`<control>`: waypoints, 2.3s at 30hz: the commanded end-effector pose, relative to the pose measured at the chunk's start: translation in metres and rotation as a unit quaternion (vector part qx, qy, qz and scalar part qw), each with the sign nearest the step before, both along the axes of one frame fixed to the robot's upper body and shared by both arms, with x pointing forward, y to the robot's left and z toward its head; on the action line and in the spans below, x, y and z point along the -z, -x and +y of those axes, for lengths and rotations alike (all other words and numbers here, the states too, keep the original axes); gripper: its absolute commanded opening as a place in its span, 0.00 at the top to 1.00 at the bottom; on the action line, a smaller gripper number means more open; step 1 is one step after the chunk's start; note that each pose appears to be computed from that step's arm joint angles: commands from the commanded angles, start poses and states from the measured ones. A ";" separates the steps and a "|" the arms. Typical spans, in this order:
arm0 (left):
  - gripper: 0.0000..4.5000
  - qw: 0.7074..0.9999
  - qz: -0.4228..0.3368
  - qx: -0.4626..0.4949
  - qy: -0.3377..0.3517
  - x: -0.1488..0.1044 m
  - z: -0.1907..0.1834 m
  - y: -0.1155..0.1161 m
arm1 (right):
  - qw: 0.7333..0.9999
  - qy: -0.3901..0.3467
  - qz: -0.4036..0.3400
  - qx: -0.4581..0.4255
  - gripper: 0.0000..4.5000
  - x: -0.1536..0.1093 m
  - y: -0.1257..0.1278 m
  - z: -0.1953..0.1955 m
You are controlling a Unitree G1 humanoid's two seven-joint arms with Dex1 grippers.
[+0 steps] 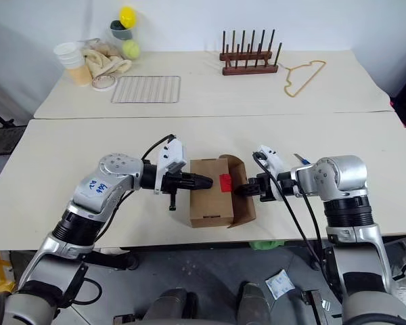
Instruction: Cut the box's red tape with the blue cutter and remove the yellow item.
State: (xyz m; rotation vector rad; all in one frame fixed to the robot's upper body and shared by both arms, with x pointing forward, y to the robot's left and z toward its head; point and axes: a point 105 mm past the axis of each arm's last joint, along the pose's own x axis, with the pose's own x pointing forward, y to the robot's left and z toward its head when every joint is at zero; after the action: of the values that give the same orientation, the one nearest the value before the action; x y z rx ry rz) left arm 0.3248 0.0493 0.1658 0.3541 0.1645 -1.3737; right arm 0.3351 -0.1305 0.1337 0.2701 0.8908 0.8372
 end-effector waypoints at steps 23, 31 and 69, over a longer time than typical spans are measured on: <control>1.00 0.998 -0.034 -0.001 0.062 0.004 -0.060 -0.007 | 0.982 0.150 -0.116 -0.019 0.99 -0.109 0.013 -0.045; 1.00 0.995 -0.002 -0.047 0.090 0.008 -0.051 -0.007 | 0.976 0.176 -0.120 -0.041 0.99 -0.113 0.016 -0.038; 1.00 0.994 -0.053 -0.006 0.098 -0.020 0.015 0.015 | 0.931 0.296 -0.208 -0.040 0.99 -0.110 0.018 -0.035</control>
State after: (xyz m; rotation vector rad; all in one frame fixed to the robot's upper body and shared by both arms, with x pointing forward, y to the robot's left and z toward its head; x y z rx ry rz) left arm 0.3230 0.0691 0.1614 0.2460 0.0367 -1.2547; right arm 0.3176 -0.1640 0.2364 -0.4382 0.7451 0.6479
